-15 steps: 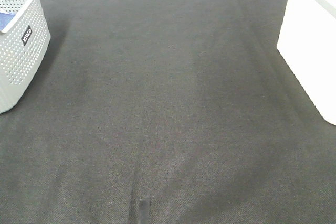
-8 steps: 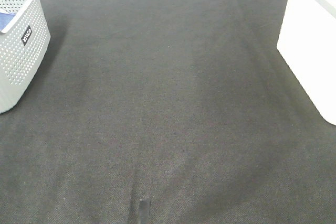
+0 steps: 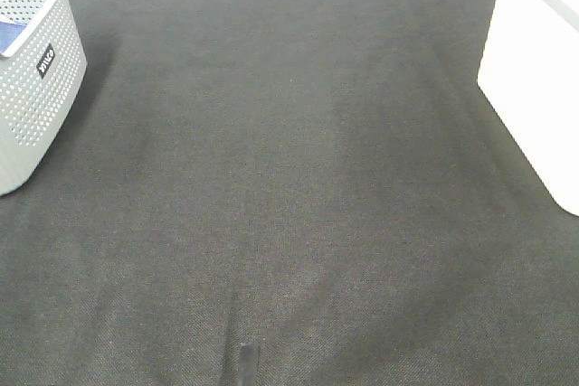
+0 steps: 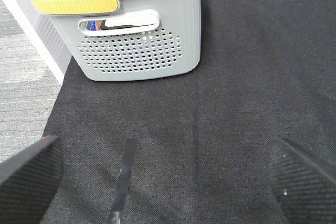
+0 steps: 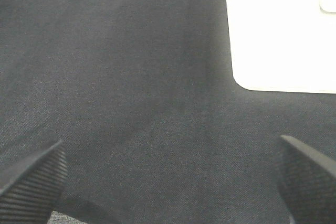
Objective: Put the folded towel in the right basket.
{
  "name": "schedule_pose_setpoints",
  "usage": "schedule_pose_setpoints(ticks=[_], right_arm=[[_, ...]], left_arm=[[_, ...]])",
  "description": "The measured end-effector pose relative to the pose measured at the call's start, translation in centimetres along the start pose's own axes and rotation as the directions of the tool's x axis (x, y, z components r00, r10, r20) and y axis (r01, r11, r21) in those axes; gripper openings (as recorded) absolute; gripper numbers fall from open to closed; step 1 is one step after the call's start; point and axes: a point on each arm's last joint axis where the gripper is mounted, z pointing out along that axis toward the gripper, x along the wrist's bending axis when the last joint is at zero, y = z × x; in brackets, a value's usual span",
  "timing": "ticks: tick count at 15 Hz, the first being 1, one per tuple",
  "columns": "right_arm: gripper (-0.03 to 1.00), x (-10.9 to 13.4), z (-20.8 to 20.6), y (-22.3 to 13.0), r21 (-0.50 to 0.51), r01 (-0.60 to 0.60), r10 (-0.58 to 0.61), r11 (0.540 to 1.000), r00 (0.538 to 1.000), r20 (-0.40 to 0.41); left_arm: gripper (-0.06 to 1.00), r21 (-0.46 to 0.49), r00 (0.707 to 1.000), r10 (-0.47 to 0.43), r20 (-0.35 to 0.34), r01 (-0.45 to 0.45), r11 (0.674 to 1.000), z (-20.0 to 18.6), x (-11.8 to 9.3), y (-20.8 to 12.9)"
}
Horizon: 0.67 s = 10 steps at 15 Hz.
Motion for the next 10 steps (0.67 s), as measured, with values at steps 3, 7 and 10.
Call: schedule_pose_setpoints(ticks=[3,7,10], right_arm=[[0.97,0.0,0.0,0.0,0.0,0.0,0.0,1.0,1.0,0.0],[0.97,0.0,0.0,0.0,0.0,0.0,0.0,1.0,1.0,0.0],[0.97,0.0,0.0,0.0,0.0,-0.002,0.002,1.0,1.0,0.004]], left_arm=[[0.99,0.0,1.0,0.0,0.0,0.0,1.0,0.0,0.0,0.0],[0.99,0.0,1.0,0.0,0.0,0.0,1.0,0.0,0.0,0.0],[0.99,0.0,1.0,0.0,0.0,0.0,1.0,0.0,0.0,0.0]])
